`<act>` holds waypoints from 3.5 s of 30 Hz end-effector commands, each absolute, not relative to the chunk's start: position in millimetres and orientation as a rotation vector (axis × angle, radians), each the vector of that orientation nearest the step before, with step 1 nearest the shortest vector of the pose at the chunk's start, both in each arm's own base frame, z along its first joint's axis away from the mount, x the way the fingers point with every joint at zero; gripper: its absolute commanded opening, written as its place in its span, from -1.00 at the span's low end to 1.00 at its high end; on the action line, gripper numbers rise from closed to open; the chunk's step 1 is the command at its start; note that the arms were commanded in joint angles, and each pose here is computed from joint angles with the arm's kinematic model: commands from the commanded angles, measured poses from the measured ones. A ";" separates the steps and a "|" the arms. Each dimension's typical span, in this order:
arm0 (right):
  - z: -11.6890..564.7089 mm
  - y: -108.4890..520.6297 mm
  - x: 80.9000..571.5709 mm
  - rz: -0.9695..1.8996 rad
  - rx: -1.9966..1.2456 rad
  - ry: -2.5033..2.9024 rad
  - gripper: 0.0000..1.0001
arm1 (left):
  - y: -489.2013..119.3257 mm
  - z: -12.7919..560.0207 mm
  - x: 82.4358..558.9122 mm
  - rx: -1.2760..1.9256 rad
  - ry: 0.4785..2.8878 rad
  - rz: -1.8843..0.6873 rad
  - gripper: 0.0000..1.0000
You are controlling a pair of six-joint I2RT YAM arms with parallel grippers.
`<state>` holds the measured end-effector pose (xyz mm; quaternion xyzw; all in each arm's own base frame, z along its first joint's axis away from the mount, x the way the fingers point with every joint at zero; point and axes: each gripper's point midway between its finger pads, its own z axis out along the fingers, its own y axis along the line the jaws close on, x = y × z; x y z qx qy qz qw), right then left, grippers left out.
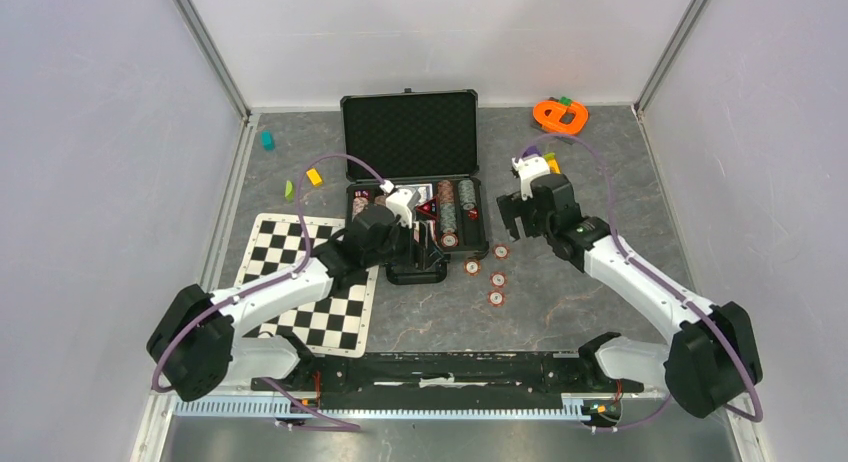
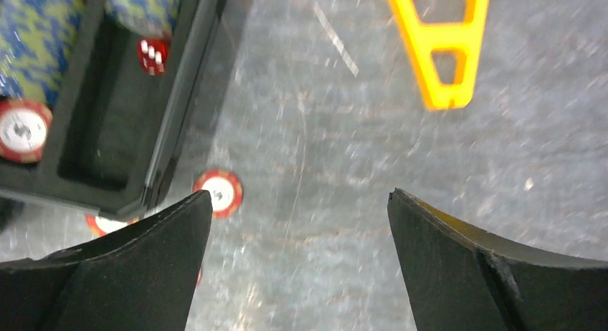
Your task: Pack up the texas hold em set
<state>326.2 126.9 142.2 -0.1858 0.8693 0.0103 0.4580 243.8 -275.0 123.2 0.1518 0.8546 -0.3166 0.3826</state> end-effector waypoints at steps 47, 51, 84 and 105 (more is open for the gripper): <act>40.9 189.2 328.8 0.284 -0.376 2.440 0.39 | -178.0 171.1 258.4 0.086 1.773 -0.504 0.82; 33.6 191.1 325.2 0.323 -0.369 2.406 0.32 | -177.4 170.2 258.3 0.087 1.775 -0.499 0.82; 98.8 246.6 317.1 0.651 -0.440 2.270 0.25 | -307.2 124.0 212.1 0.665 1.899 -0.916 0.13; 95.1 314.5 348.4 0.787 -0.548 2.250 -0.64 | -267.6 62.5 285.8 0.364 2.204 -0.736 0.02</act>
